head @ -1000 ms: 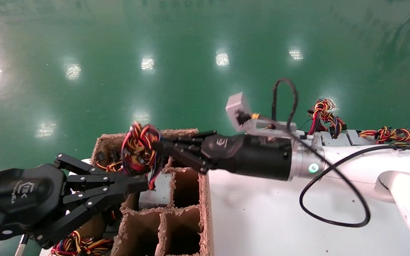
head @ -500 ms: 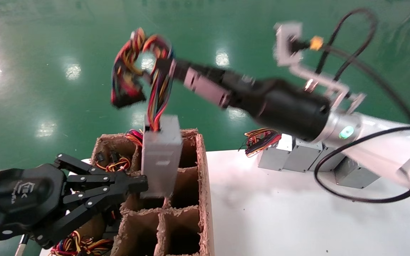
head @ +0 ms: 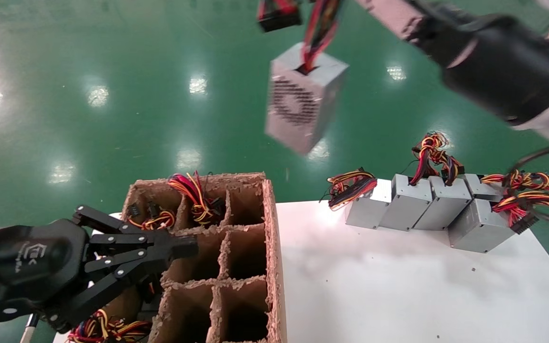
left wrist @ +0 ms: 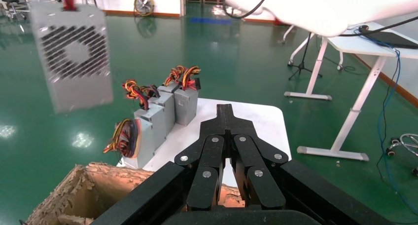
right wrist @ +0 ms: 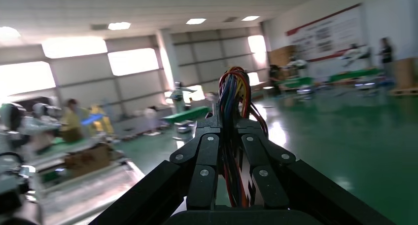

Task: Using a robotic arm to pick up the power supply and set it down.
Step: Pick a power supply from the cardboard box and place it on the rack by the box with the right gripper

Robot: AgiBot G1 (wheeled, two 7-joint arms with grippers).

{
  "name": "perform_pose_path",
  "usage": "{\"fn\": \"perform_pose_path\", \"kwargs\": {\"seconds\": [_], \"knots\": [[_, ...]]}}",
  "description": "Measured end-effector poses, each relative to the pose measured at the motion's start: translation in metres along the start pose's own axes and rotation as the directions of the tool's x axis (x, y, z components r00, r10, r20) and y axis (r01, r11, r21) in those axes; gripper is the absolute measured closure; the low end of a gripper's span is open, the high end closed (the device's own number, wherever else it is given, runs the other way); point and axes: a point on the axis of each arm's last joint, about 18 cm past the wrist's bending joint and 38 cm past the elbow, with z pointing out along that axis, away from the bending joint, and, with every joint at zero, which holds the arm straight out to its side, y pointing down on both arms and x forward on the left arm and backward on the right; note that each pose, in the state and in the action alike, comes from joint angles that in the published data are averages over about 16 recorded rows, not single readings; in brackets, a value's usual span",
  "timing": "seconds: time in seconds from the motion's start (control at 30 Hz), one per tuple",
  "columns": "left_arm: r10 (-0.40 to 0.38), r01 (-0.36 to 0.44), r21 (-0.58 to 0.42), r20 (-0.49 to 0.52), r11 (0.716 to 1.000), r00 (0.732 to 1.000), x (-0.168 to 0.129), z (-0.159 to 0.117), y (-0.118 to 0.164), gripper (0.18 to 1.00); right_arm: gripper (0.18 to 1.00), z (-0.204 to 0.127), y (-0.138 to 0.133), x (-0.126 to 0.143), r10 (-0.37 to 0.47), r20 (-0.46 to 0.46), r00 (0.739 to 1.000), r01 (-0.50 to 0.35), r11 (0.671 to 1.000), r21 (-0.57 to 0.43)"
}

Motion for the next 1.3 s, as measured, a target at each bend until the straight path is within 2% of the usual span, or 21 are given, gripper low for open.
{"fn": "perform_pose_path", "kwargs": {"seconds": [0.23, 0.47, 0.83, 1.3], "knots": [[0.0, 0.0, 0.0, 0.0, 1.0, 1.0, 0.0, 0.0, 0.0, 0.993, 0.972, -0.053, -0.022, 0.002, -0.052, -0.16, 0.986, 0.046, 0.998, -0.041], [0.0, 0.0, 0.0, 0.0, 1.0, 1.0, 0.0, 0.0, 0.0, 0.993, 0.973, -0.1, -0.025, -0.004, -0.062, -0.317, 0.946, 0.033, 0.995, -0.097], [0.0, 0.0, 0.0, 0.0, 1.0, 1.0, 0.0, 0.0, 0.0, 0.993, 0.974, -0.153, -0.006, -0.008, -0.05, -0.501, 0.864, -0.028, 0.989, -0.146], [0.0, 0.0, 0.0, 0.0, 1.0, 1.0, 0.0, 0.0, 0.0, 0.993, 0.974, -0.202, 0.029, -0.003, -0.053, -0.629, 0.776, -0.104, 0.972, -0.21]]}}
